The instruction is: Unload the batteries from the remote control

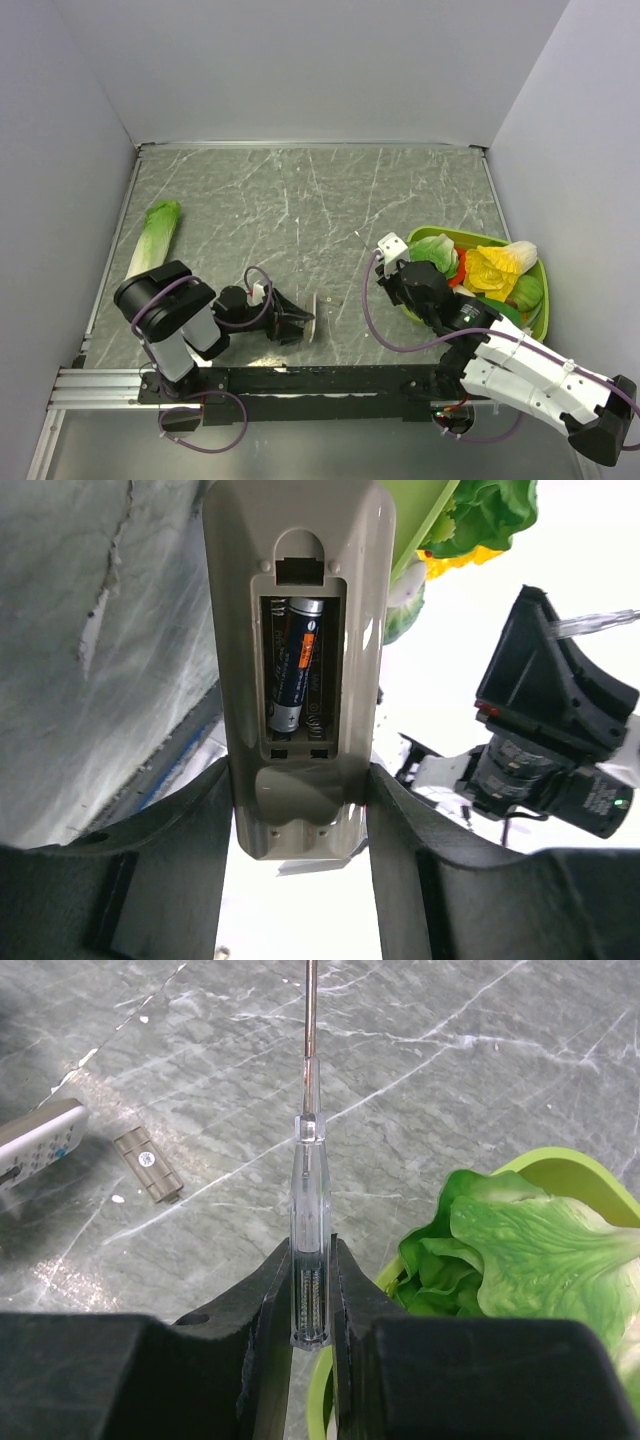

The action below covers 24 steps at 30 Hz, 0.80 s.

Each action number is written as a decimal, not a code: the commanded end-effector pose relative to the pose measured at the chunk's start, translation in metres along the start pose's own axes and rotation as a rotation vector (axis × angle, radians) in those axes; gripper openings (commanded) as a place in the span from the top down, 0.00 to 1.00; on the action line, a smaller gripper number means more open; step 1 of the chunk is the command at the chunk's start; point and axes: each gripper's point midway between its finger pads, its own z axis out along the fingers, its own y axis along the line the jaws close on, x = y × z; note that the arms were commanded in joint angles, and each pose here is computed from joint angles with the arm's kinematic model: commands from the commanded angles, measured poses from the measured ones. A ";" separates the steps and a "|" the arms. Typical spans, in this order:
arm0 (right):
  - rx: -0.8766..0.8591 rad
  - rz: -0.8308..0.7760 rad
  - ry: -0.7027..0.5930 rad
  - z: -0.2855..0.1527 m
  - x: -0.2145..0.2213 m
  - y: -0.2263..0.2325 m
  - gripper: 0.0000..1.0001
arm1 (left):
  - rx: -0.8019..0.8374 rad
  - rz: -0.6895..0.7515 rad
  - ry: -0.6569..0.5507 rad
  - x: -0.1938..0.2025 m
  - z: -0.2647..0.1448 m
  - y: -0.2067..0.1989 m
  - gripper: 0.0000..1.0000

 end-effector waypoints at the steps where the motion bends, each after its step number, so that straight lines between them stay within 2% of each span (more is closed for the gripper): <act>1: 0.032 0.017 -0.035 -0.005 -0.013 -0.009 1.00 | 0.456 0.292 0.134 0.049 -0.035 -0.102 0.99; 10: 0.005 0.013 -0.028 -0.003 -0.011 -0.003 1.00 | 0.596 0.313 0.104 0.051 -0.056 -0.143 0.99; 16: -0.234 0.013 0.017 0.003 -0.006 0.043 1.00 | 0.654 0.236 0.066 0.044 -0.069 -0.160 0.99; 18: -0.337 0.030 0.057 0.005 0.005 0.065 1.00 | 0.703 0.259 0.074 0.050 -0.077 -0.173 0.99; 24: -0.478 0.071 0.018 0.003 -0.002 0.098 1.00 | 0.793 0.338 0.082 0.063 -0.093 -0.194 0.99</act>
